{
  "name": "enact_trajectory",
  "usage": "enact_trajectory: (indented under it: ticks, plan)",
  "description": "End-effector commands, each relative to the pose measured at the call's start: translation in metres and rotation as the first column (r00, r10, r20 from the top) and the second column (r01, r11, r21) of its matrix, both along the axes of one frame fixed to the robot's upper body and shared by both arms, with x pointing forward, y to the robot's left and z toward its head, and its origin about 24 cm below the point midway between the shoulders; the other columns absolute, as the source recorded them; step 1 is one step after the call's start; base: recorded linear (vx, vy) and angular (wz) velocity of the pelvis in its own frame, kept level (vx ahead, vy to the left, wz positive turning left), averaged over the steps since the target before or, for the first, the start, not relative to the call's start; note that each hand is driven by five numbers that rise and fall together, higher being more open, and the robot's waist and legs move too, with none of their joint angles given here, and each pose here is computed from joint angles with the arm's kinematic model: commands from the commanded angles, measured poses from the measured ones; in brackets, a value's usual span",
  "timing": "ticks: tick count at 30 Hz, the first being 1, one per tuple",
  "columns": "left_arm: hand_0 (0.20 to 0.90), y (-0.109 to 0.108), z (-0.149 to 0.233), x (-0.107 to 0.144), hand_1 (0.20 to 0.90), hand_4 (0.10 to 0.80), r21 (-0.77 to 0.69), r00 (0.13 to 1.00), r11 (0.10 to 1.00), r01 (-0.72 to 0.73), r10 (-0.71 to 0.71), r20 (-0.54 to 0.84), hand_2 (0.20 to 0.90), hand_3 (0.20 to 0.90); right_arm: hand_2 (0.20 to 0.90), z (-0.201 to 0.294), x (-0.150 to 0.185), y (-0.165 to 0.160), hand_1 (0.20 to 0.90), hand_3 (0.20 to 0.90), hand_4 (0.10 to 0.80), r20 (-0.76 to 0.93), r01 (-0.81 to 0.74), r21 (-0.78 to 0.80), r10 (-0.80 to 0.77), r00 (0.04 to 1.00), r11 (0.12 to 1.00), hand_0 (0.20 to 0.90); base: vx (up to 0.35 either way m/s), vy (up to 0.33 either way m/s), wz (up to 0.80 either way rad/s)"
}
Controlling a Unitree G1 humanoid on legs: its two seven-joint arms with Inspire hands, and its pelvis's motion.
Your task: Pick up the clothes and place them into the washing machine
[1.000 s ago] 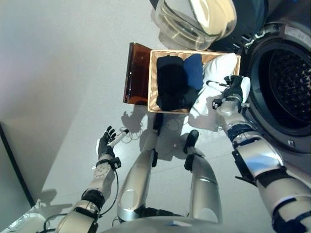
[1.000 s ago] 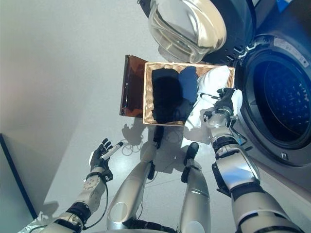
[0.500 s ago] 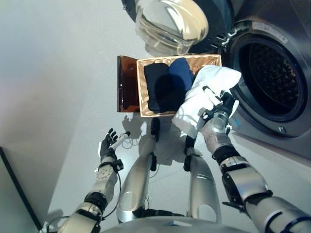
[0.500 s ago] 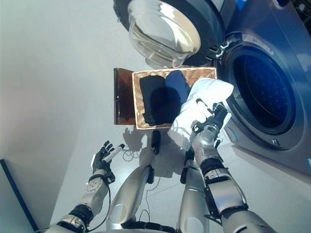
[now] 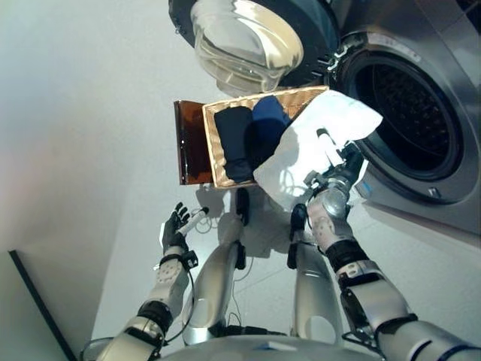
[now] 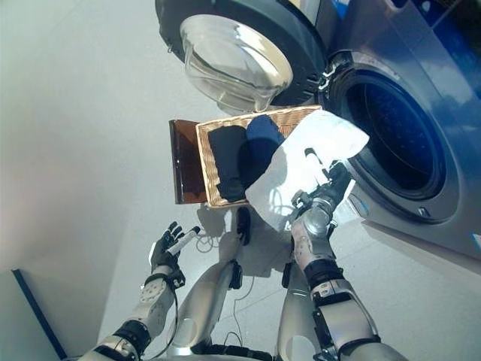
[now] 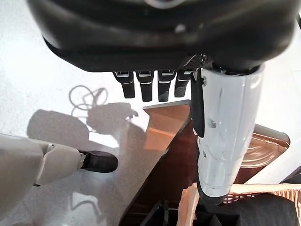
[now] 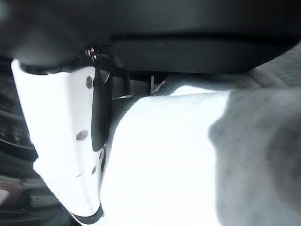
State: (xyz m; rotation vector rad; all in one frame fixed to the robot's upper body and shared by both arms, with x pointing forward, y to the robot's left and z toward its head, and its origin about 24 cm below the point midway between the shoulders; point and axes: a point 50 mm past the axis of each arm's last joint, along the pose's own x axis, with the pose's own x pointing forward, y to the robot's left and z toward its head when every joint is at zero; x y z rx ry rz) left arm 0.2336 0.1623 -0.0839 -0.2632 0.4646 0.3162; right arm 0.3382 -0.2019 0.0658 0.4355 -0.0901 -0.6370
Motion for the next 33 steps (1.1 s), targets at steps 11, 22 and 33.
enact_trajectory:
  ticks: [11,22,33]
  plan:
    - [0.9,0.003,-0.015,-0.021,0.9,0.8,0.045,0.998,0.999,-0.016,0.019,-0.055,0.9,0.9,0.2,0.079,-0.01,-0.076,0.2,0.2,0.3,0.374,0.319,0.104,-0.335,0.865,0.942,0.2,0.0,0.0,0.0]
    - [0.9,0.003,-0.019,-0.026,0.9,0.8,0.015,0.998,1.0,-0.013,0.014,-0.069,0.9,0.9,0.2,0.087,-0.005,-0.107,0.2,0.2,0.3,0.363,0.352,0.244,-0.422,0.831,0.904,0.2,0.0,0.0,0.0]
    - [0.9,-0.002,-0.018,-0.028,0.9,0.8,-0.021,0.998,0.999,0.039,-0.04,-0.047,0.9,0.9,0.2,0.151,0.004,-0.142,0.2,0.2,0.3,0.446,0.353,0.382,-0.504,0.739,0.854,0.2,0.003,0.0,-0.01]
